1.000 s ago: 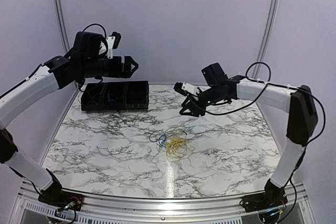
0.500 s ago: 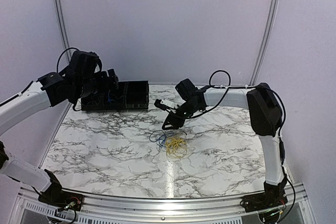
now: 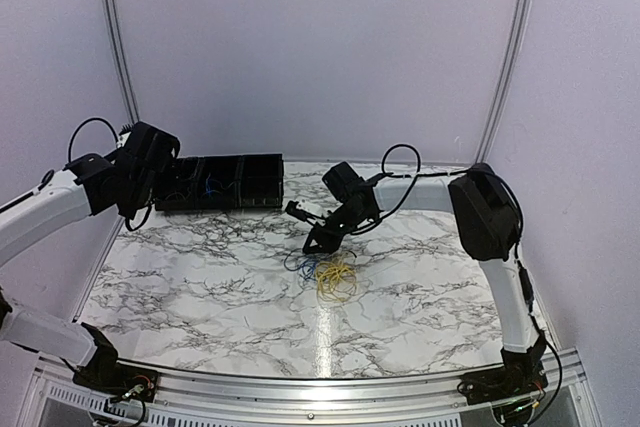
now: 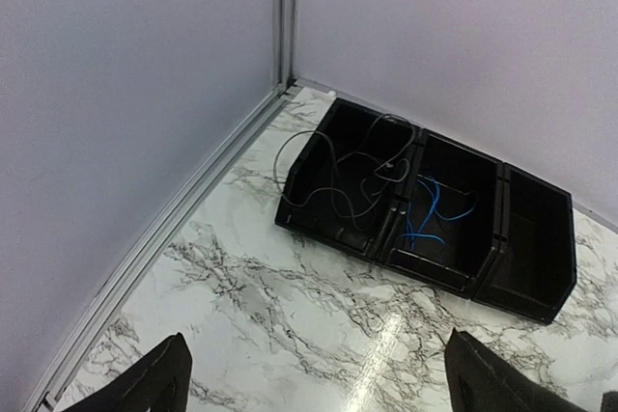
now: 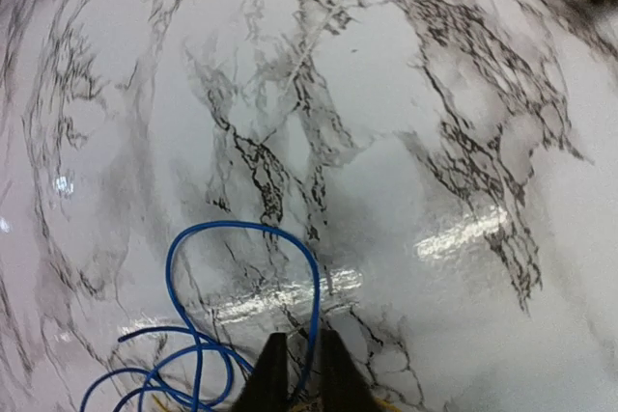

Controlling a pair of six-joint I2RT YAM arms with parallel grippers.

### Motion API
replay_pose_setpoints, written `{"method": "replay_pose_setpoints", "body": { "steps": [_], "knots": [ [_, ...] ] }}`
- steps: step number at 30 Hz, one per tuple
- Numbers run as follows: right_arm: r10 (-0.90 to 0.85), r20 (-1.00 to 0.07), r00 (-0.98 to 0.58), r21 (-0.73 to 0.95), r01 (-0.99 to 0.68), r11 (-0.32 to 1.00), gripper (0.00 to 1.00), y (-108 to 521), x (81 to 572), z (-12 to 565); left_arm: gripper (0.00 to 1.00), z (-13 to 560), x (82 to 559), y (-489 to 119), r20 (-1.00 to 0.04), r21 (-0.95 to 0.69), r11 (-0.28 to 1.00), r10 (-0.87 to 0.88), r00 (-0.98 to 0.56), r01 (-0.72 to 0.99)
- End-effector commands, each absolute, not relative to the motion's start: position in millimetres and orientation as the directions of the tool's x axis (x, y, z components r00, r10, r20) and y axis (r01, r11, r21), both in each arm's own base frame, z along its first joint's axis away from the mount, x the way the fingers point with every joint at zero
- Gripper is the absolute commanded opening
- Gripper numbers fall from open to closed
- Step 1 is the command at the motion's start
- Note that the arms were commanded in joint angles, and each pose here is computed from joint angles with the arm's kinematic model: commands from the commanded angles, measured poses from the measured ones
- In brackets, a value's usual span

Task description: Untangle the cables

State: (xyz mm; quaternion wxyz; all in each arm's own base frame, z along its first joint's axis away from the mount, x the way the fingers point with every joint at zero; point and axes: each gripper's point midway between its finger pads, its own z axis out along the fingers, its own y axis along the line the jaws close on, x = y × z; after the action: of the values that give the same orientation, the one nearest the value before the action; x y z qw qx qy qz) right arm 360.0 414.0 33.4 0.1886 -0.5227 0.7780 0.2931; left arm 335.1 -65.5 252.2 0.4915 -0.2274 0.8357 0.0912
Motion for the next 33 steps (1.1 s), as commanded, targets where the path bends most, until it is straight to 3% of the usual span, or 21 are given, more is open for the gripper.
{"method": "replay_pose_setpoints", "body": {
  "steps": [1, 8, 14, 24, 30, 33],
  "knots": [
    [-0.675, -0.645, -0.359, 0.232, -0.933, 0.275, 0.00, 433.0, 371.2, 49.0, 0.92, 278.5, 351.5, -98.7, -0.887, -0.157, 0.952, -0.254, -0.386, -0.263],
    [-0.565, -0.788, -0.245, 0.139, -0.965, 0.224, 0.00, 441.6, 372.2, 165.8, 0.69, 262.3, 347.0, -174.9, -0.870, -0.153, 0.970, -0.041, -0.491, 0.191],
    [-0.469, -0.856, -0.218, 0.131, -0.969, 0.210, 0.00, 434.3, 354.1, 250.2, 0.65, 288.9, 320.6, -240.6, -0.904, -0.356, 0.762, -0.136, -0.404, 0.541],
    [-0.442, -0.881, -0.166, 0.069, -0.972, 0.227, 0.00, 423.5, 348.5, 290.9, 0.66, 290.3, 321.5, -316.1, -0.900, -0.393, 0.600, -0.098, -0.424, 0.697],
    [-0.425, -0.894, -0.143, 0.044, -0.971, 0.235, 0.00, 416.3, 343.1, 309.0, 0.61, 289.3, 338.5, -341.1, -0.886, -0.446, 0.554, -0.161, -0.435, 0.703],
    [-0.409, -0.903, -0.128, 0.032, -0.972, 0.233, 0.00, 412.4, 337.9, 323.6, 0.52, 277.5, 356.2, -346.5, -0.864, -0.482, 0.587, -0.195, -0.463, 0.651]
  ]
}}
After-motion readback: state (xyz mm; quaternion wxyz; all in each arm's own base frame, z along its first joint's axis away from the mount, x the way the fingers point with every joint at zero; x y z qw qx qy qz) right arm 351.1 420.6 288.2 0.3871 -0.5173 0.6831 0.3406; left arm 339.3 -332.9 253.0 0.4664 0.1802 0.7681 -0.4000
